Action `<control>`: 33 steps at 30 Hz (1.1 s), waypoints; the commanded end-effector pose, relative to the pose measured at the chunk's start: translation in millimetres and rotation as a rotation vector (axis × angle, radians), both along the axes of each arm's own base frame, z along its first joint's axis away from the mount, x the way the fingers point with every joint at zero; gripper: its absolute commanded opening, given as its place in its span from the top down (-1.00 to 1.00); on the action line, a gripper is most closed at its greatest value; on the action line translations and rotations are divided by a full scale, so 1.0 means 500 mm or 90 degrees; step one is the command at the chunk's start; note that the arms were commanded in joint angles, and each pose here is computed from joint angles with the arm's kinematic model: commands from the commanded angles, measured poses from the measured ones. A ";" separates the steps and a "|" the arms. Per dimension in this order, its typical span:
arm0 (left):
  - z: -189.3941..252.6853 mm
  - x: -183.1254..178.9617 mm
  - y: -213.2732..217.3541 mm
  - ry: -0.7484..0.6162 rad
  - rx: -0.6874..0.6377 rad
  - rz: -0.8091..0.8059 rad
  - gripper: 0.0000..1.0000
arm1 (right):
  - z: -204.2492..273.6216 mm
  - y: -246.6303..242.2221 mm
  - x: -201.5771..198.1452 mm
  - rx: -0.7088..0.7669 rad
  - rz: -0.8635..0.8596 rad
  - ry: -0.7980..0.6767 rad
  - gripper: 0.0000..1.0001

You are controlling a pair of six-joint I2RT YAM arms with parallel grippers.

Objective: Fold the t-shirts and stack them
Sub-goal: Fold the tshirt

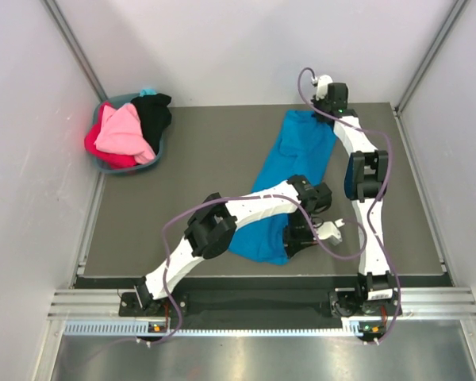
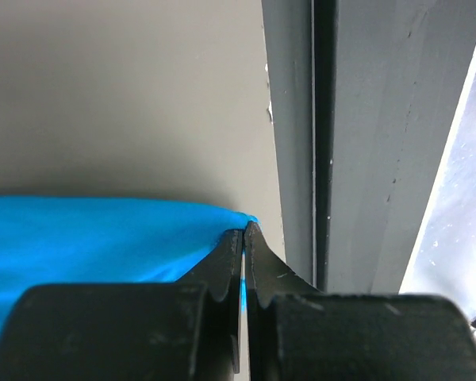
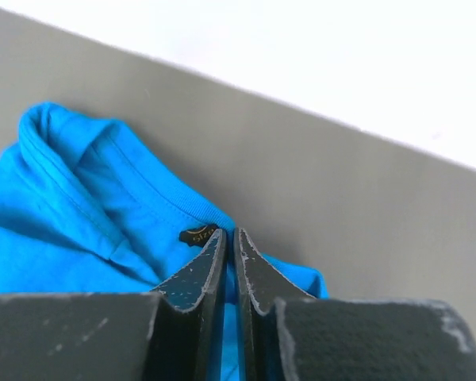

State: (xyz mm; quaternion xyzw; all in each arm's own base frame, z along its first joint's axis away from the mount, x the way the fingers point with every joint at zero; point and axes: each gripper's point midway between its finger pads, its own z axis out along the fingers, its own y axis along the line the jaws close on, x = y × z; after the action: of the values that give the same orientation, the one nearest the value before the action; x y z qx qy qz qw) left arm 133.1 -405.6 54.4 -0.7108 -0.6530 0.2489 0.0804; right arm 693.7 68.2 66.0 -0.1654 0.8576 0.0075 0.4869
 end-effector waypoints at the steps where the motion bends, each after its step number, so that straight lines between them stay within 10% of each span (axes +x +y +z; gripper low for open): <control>1: 0.028 -0.015 -0.006 0.028 -0.005 0.013 0.96 | 0.107 0.042 0.054 0.027 0.009 -0.123 0.87; 9: 0.082 0.024 -0.049 -0.061 -0.060 0.049 0.33 | 0.202 0.028 0.060 0.062 -0.017 -0.192 0.00; 18: 0.308 0.266 -0.005 -0.276 -0.213 0.336 0.00 | 0.473 -0.042 -0.142 0.229 -0.077 -0.207 -0.10; 33: 0.184 0.449 0.327 0.024 -0.088 0.867 0.03 | 0.144 0.077 -0.682 0.509 -0.092 0.406 -0.14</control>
State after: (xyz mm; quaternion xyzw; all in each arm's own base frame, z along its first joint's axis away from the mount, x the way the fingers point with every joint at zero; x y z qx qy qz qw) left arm 365.2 -235.4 148.7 -0.1936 -0.9372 0.2386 -0.1650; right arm 420.1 78.1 172.7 0.0521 0.8842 0.2792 0.3708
